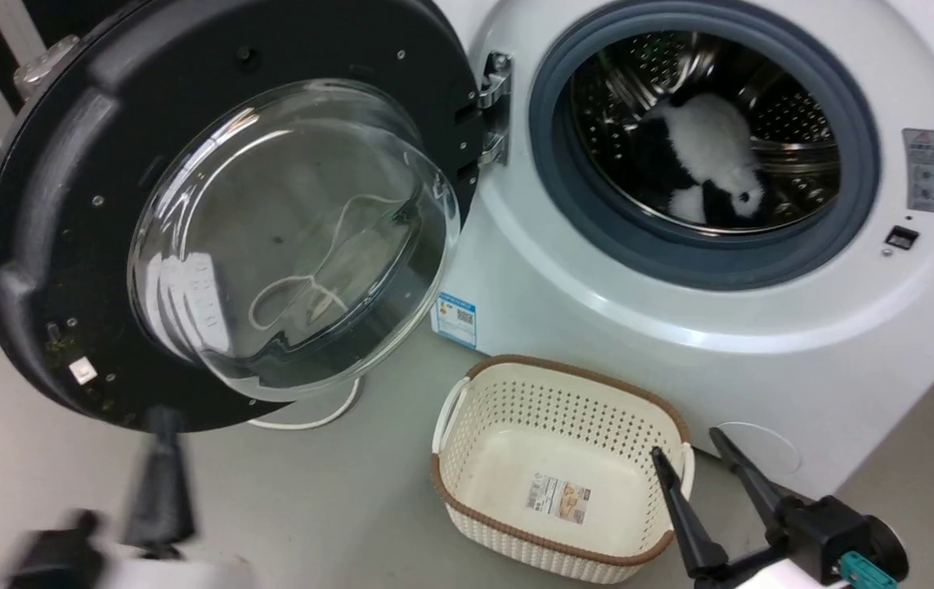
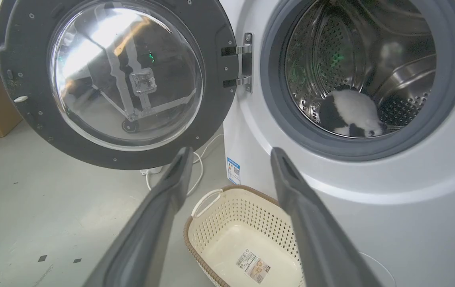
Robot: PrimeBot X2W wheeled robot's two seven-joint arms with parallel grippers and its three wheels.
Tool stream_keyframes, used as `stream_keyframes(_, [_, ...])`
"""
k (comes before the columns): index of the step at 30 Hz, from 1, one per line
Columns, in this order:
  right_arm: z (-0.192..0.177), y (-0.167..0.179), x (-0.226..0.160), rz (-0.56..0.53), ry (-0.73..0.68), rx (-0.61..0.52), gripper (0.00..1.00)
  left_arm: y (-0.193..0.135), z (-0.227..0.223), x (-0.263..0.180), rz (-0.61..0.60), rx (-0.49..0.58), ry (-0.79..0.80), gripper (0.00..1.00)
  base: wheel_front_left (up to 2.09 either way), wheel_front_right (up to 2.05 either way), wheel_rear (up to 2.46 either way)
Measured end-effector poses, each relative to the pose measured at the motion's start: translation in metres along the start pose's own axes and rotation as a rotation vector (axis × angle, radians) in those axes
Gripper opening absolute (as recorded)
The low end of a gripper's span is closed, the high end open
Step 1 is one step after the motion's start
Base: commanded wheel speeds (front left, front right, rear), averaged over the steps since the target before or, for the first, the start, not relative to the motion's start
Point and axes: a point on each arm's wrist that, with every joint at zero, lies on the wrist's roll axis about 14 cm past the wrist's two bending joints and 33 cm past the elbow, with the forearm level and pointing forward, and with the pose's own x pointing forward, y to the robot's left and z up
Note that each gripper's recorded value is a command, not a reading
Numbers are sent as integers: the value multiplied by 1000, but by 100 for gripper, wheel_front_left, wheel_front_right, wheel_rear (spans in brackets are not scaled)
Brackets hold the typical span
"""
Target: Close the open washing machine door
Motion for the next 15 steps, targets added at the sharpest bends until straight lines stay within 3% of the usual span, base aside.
stream_keyframes(2, [-1,-1,1,-1,-2,8,100,16,11,6,59,-111,-41,0,0,0,0])
stream_keyframes(6, [-9,-2,3,2,10,23,100,42,39,24,131,-212,-152,0,0,0,0])
stream_keyframes(12, [-26,-19,0,-13,43,17,100,93,100,71,230,-264,-343,0,0,0,0])
stream_keyframes(15, [-34,-29,-2,-27,58,24,100,122,119,99,279,-274,-340,0,0,0,0])
